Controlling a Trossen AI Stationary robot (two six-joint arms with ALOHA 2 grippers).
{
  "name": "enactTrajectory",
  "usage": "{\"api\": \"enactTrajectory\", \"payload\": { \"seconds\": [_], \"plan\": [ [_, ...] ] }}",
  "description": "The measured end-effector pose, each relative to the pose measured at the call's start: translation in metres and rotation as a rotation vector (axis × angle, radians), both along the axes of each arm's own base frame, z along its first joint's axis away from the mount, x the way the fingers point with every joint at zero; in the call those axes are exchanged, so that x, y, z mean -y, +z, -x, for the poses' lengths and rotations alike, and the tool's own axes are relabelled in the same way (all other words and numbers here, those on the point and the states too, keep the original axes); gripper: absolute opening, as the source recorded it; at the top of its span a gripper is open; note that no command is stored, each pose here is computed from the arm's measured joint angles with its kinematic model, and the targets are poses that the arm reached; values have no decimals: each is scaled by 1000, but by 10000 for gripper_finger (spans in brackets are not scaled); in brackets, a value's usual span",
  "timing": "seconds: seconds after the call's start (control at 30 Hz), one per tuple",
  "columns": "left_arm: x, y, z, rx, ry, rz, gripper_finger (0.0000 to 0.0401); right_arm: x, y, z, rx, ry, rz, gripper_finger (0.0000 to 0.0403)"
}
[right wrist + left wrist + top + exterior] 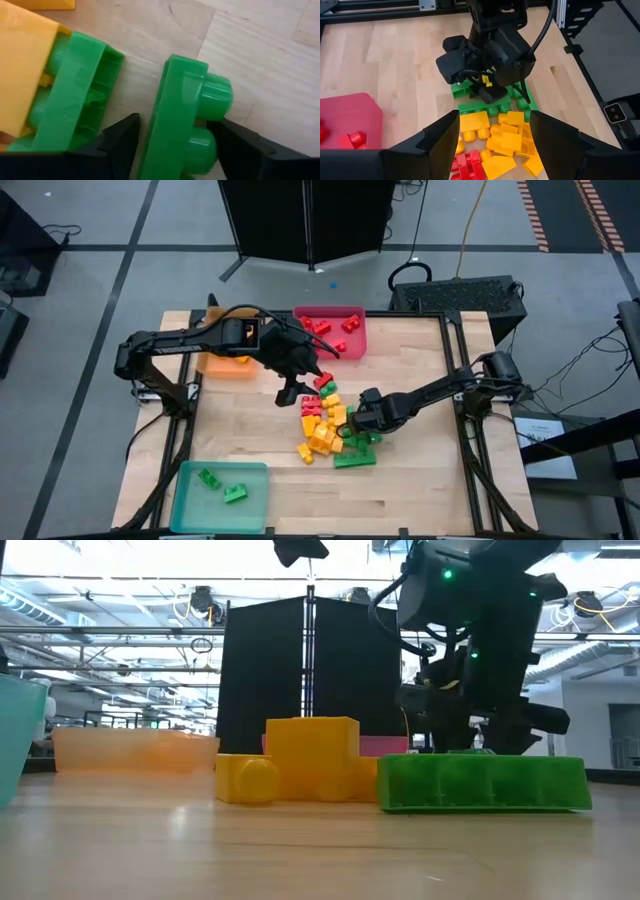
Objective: Sort blocks
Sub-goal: Put the green game piece into the blue bin
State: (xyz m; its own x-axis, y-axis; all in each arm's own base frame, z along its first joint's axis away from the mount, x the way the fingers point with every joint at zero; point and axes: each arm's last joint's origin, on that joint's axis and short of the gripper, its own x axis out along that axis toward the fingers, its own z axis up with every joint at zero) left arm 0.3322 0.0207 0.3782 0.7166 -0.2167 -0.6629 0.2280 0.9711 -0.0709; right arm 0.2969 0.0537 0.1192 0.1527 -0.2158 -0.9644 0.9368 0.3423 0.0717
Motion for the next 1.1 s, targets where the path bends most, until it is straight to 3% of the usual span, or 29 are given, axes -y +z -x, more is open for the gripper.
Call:
{"api": "enactTrajectory", "payload": {
  "seconds": [0.13, 0.3, 0.5, 0.77, 0.9, 1.1],
  "plan": [
    [0, 0, 0, -2, 1, -3, 244, 2, 5, 1, 14, -11, -13, 155],
    [-2, 0, 0, 6, 3, -6, 244, 4, 24, 8, 58, -4, 21, 152],
    [-5, 10, 3, 74, 20, -7, 244, 15, 73, 19, 235, -35, 121, 152],
    [-19, 43, -2, 375, 95, 41, 244, 25, 164, 46, 643, 41, 475, 152],
    [-29, 54, -4, 487, 113, 96, 244, 29, 201, 57, 778, 102, 658, 152],
    [-43, 61, -5, 591, 144, 155, 244, 31, 243, 67, 946, 157, 847, 152]
  ]
}}
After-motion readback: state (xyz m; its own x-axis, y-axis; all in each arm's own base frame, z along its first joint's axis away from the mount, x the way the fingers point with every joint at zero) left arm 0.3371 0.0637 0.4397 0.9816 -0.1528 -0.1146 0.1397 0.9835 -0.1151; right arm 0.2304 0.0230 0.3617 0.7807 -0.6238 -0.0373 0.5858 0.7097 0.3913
